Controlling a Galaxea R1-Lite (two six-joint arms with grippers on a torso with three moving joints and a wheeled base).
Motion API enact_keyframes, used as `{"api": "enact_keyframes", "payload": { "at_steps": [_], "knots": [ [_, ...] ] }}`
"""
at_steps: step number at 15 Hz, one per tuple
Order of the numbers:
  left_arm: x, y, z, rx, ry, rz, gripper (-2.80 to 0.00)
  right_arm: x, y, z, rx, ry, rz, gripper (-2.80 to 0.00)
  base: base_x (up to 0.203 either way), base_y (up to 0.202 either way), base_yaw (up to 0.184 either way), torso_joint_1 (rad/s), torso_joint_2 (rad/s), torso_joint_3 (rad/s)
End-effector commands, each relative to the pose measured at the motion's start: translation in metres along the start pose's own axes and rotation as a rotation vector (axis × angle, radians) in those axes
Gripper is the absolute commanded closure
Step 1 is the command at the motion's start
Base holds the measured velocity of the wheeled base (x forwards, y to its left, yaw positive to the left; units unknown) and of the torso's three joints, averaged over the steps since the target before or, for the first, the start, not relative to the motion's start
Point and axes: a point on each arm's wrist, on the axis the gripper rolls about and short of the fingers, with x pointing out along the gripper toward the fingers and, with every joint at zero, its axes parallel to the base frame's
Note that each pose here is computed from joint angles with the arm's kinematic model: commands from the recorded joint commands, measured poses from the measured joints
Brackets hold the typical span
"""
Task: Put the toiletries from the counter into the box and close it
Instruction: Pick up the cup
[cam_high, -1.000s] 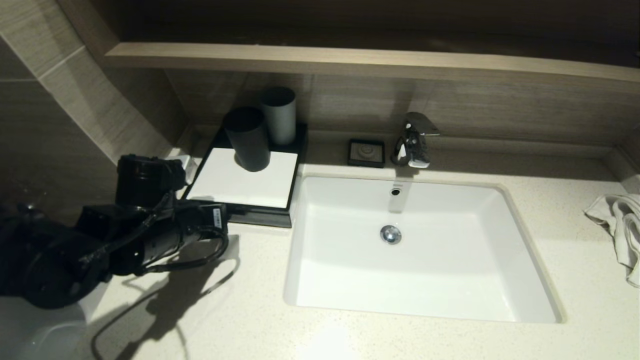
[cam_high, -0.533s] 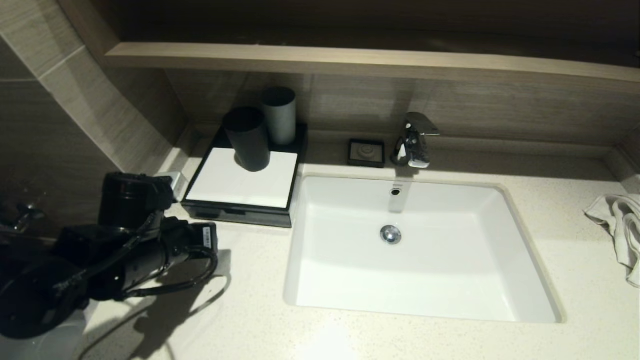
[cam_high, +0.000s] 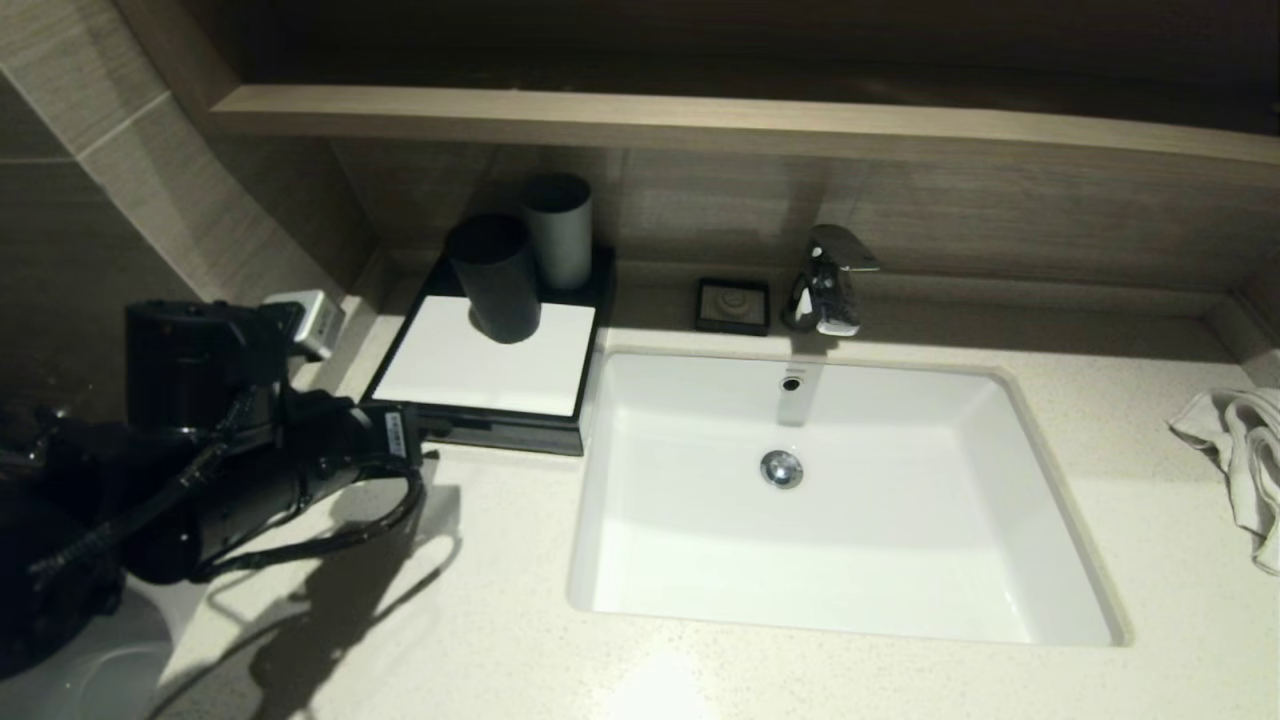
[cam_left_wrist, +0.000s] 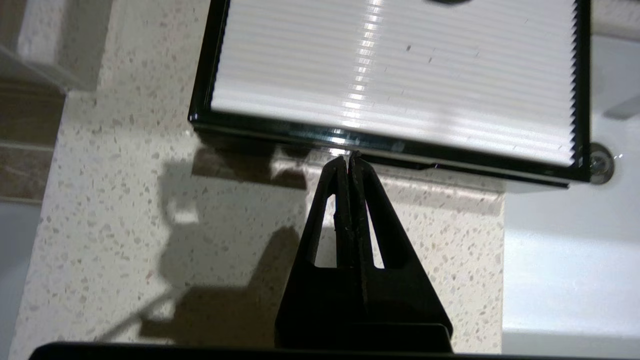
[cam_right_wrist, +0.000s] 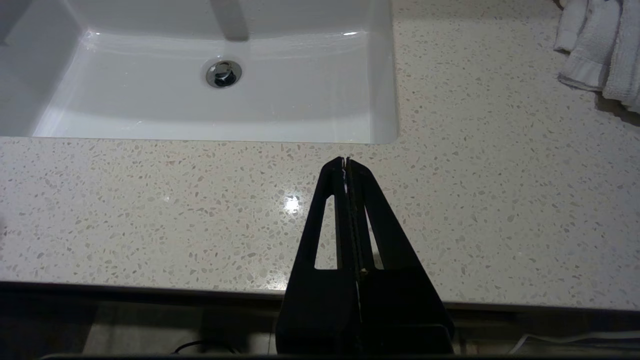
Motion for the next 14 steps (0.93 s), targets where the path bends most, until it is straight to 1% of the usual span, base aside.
{"api": "enact_keyframes", "payload": {
  "at_steps": [1,3,5,9,14],
  "knots": [
    [0.001,-0.002,0.009,0.012,-0.047,-0.01,0.0,0.0,0.0,0.0,0.0,0.001,0.0,0.0,0.0,0.0,0.0,0.0,0.0,0.0],
    [0.007,-0.006,0.01,0.062,-0.063,-0.025,0.0,0.0,0.0,0.0,0.0,0.001,0.0,0.0,0.0,0.0,0.0,0.0,0.0,0.0],
    [0.013,-0.011,0.013,0.08,-0.103,-0.044,0.0,0.0,0.0,0.0,0.0,0.002,0.0,0.0,0.0,0.0,0.0,0.0,0.0,0.0],
    [0.029,-0.02,0.016,0.083,-0.127,-0.062,0.0,0.0,0.0,0.0,0.0,0.002,0.0,0.0,0.0,0.0,0.0,0.0,0.0,0.0],
    [0.045,-0.027,0.023,0.08,-0.149,-0.067,0.0,0.0,0.0,0.0,0.0,0.002,0.0,0.0,0.0,0.0,0.0,0.0,0.0,0.0]
  ]
}}
